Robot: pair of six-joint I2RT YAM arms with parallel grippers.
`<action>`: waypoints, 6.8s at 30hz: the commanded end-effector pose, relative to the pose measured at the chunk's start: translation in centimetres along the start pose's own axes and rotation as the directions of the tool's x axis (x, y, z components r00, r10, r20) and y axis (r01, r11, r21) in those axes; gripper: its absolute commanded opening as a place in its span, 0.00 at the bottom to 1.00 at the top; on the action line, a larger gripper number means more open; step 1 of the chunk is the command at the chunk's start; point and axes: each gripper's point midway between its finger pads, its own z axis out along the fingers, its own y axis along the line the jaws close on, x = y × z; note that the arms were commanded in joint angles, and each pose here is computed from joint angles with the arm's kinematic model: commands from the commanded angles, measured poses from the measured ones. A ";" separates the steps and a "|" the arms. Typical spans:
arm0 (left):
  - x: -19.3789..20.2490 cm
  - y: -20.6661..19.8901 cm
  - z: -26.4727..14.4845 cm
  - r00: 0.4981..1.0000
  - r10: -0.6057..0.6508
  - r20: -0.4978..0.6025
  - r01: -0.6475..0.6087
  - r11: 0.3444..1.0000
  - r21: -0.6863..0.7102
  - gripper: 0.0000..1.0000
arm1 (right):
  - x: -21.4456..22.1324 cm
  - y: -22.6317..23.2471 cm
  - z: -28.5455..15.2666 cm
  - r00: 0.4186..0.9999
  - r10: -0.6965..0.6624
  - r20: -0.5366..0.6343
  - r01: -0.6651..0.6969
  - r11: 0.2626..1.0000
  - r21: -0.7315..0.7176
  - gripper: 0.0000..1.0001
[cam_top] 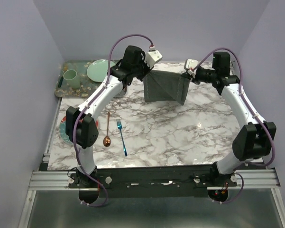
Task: Fold the napkin into a case and place the utensils inside
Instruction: Turn over the upper triangle folded napkin at the center of the board, then move the lower triangle-folded napkin to the center of the board, then smooth out the lower triangle-folded napkin at the center of the board.
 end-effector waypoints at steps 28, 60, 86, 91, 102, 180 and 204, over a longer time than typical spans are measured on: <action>20.1 -12.4 -2.8 0.946 0.152 -0.288 -0.066 0.955 0.290 0.00 | 7.3 22.1 1.5 0.960 -0.280 0.018 0.265 0.884 -0.385 0.01; 8.4 -21.1 -1.9 0.928 0.321 0.188 -0.372 0.797 0.477 0.45 | 11.0 13.3 -4.3 0.209 0.963 -0.168 -0.941 0.245 0.234 0.48; 14.2 -30.5 2.4 0.784 0.557 0.272 -0.567 0.466 0.679 0.43 | 18.6 13.9 2.0 -0.177 0.973 -0.145 -0.937 -0.122 0.326 0.30; 15.3 -30.5 3.5 0.816 0.550 0.180 -0.496 0.504 0.707 0.39 | 18.4 13.5 2.4 -0.187 0.971 -0.146 -0.938 -0.133 0.319 0.31; 10.4 -26.5 8.7 0.981 0.191 -0.036 -0.125 0.763 0.635 0.27 | 15.3 13.5 -0.7 -0.153 0.980 -0.129 -0.940 -0.104 0.324 0.44; 13.8 -24.4 3.2 0.982 0.027 -0.186 0.105 0.744 0.660 0.57 | 8.4 27.2 0.7 0.927 -0.375 0.019 0.346 0.834 -0.430 0.11; 15.9 -25.7 4.5 0.970 0.115 -0.213 0.055 0.754 0.654 0.52 | 11.0 26.5 2.0 0.921 -0.378 -0.096 0.288 0.825 -0.486 0.09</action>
